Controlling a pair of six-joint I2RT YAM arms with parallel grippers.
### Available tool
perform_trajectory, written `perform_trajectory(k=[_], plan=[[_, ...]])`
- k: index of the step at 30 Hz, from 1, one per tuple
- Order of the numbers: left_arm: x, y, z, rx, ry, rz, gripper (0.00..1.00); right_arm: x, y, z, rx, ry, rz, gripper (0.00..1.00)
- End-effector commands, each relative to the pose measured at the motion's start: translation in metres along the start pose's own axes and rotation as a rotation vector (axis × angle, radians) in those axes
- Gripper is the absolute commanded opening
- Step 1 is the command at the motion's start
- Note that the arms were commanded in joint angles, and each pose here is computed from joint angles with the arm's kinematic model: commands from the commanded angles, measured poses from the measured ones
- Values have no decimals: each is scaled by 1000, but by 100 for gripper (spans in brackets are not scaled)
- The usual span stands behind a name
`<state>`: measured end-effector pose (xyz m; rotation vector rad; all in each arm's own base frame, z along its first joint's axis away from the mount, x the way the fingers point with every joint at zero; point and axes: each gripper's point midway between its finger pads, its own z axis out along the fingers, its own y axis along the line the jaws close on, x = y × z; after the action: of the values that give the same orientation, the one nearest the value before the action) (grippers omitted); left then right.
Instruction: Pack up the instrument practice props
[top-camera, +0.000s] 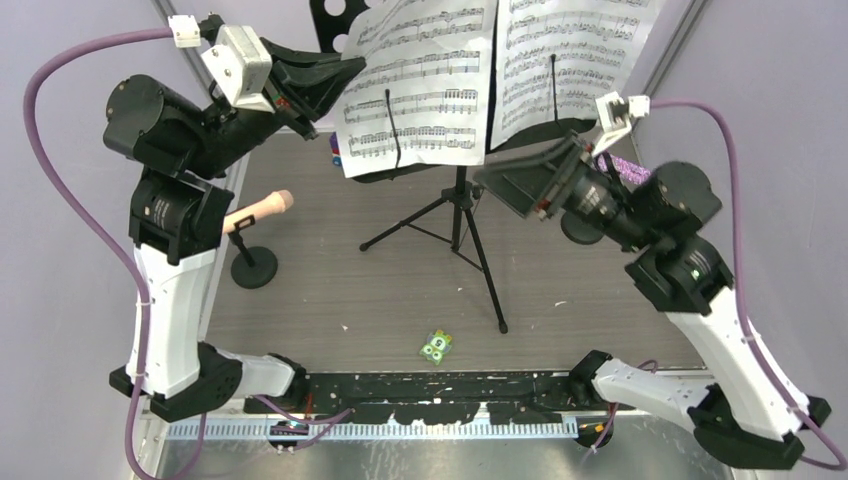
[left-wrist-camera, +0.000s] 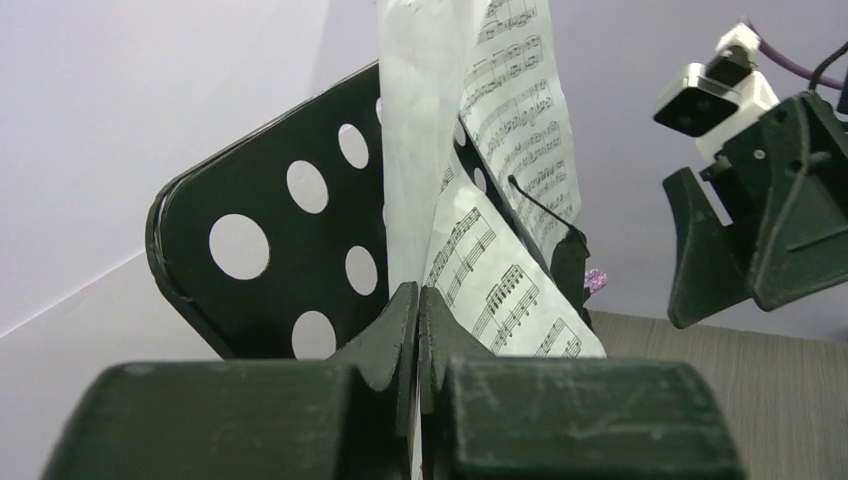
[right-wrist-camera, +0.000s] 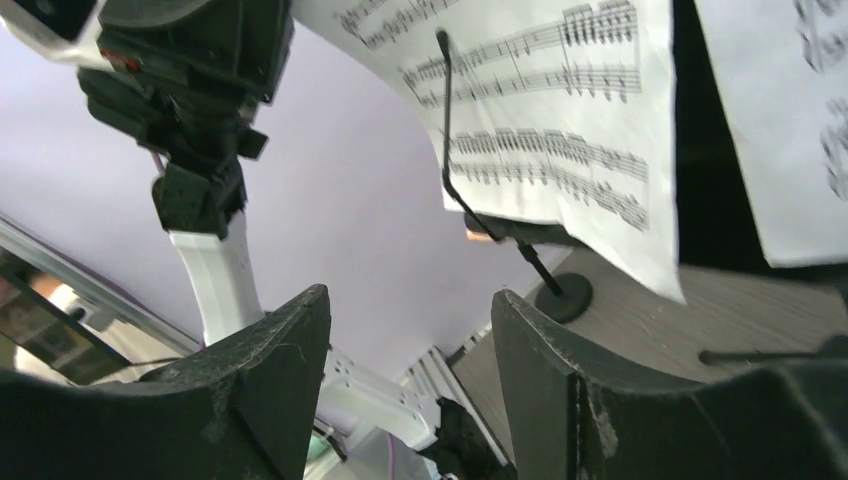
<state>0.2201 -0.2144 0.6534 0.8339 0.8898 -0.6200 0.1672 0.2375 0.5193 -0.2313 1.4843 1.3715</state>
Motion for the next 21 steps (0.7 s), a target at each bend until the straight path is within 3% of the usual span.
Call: perform_trajectory(k=[1, 13, 21], plan=[[-15, 4, -6, -41, -37, 30, 0, -23, 25, 33, -103, -26, 54, 65], [-5, 7, -5, -52, -20, 29, 0, -8, 18, 101, -92, 33, 1, 64], [-5, 6, -5, -49, -19, 30, 0, -11, 20, 121, -120, 7, -2, 54]])
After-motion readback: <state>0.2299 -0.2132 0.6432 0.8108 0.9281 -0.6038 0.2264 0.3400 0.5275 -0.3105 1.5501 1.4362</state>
